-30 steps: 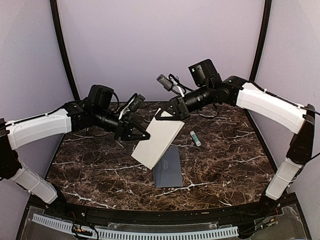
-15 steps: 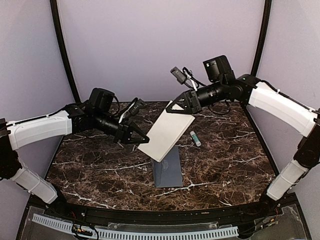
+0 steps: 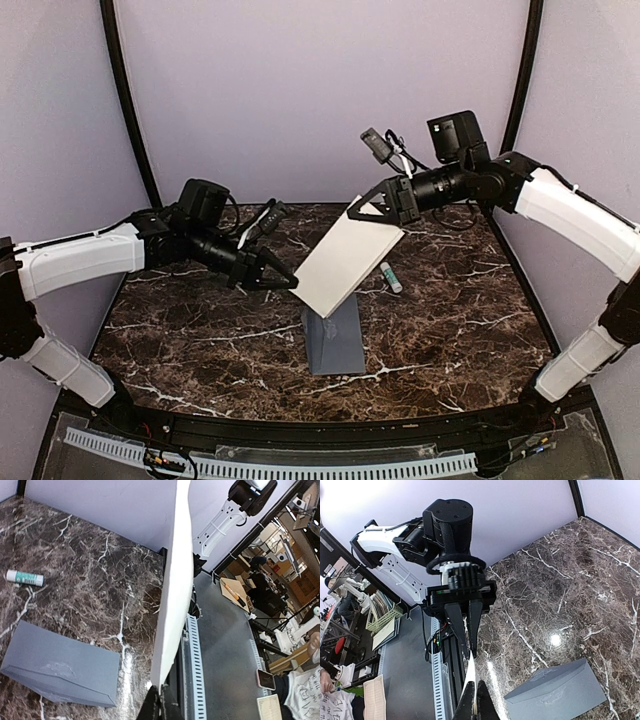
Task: Place the letter into the envelope and seal it
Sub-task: Place the letter in the envelope.
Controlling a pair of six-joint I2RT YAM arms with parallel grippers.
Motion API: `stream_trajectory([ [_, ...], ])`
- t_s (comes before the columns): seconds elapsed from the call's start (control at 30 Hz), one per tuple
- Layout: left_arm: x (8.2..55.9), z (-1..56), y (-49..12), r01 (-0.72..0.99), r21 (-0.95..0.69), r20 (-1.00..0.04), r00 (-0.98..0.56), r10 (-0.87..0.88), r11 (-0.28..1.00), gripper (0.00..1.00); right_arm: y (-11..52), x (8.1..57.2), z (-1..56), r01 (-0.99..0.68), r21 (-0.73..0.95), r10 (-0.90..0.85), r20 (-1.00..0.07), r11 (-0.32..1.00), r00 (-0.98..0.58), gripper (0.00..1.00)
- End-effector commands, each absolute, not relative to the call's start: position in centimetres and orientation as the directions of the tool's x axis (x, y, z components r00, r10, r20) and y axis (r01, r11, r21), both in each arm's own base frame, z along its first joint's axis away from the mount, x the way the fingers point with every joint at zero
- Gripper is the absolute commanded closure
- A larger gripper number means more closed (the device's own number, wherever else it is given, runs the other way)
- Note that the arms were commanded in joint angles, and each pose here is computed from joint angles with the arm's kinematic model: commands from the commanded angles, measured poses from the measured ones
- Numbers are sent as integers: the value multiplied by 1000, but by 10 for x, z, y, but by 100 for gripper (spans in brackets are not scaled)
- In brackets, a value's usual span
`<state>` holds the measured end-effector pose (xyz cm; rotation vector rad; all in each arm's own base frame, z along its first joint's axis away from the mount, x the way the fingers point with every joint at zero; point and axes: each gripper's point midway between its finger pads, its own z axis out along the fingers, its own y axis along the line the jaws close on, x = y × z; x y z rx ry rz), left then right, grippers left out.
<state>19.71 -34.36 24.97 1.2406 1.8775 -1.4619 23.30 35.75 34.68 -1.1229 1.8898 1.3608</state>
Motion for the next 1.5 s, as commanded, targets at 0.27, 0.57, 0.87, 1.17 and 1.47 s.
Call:
stream_trajectory([
  [0.27,197,262,-339,883,-467,-830,-457,321,47,53,342,238,387,-895,422,-161,-882,147,-442,100],
  [0.57,253,353,-317,905,-277,-960,-249,-124,324,12,328,244,443,-923,341,149,-937,177,-317,100],
  [0.87,252,393,-316,912,-344,-906,-261,-334,223,5,328,228,491,-963,221,377,-914,152,-150,100],
  [1.17,223,400,-326,940,-341,-895,-321,-309,11,24,339,232,487,-967,218,391,-908,130,-152,100],
  [1.47,213,403,-327,929,-363,-878,-366,-308,-69,62,341,231,485,-968,222,389,-907,114,-163,100],
])
